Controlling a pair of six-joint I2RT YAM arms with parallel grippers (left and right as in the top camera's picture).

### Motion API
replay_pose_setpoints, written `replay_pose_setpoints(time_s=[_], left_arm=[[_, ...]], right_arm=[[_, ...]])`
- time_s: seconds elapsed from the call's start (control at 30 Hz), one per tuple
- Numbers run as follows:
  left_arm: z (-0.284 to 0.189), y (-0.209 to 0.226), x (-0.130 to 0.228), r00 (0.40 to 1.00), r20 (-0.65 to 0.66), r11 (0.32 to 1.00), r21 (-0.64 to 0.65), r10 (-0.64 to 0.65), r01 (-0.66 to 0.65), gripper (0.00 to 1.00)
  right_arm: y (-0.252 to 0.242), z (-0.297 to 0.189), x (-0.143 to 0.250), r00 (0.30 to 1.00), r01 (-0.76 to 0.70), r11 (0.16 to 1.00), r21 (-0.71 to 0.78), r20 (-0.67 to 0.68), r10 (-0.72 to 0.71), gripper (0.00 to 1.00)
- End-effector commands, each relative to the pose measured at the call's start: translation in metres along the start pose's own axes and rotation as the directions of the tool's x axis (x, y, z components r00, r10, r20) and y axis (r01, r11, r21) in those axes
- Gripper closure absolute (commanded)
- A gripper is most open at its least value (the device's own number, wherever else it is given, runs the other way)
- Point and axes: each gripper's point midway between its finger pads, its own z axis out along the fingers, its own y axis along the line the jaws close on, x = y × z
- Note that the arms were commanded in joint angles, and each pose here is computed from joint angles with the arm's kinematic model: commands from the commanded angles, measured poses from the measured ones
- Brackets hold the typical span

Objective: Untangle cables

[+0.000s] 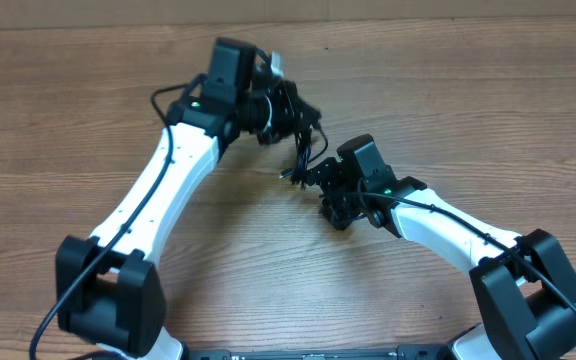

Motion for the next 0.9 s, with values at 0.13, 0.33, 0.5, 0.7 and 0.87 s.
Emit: replay_pose_setpoints(time_s=[0.13, 0.33, 0.5, 0.7, 0.87], left_arm=[[-0.064, -0.067, -0.039, 0.986, 0.159, 0.972, 0.223, 0.045, -0.08, 0.96], [-0.06, -0.026, -0.022, 0.995, 0.084, 0.994, 0.09, 0.058, -0.065, 0.89], [-0.054, 0.026, -0.002, 0.998, 0.047, 0.988, -0.152, 0.05, -0.042, 0.55], [-0.058, 0.083, 0.015, 0.988, 0.054, 0.844, -0.527, 0.147, -0.097, 0.26], [-0.063, 0.117, -0.025, 0.935, 0.247, 0.682, -0.731, 0.254, 0.008, 0.14]], right_arm=[[-0.053, -0.003, 0.019, 0.975, 0.203, 0.961, 0.187, -0.131, -0.181, 0.25], [-0.072, -0.019, -0.019, 0.958, 0.286, 0.92, 0.268, -0.064, -0.28, 0.26], [-0.077, -0.057, -0.06, 0.959, 0.264, 0.918, 0.296, 0.02, -0.282, 0.27], [-0.054, -0.095, -0.087, 0.919, 0.343, 0.912, 0.226, 0.12, -0.375, 0.23], [-0.044, -0.097, -0.091, 0.885, 0.411, 0.887, 0.21, 0.14, -0.444, 0.22]])
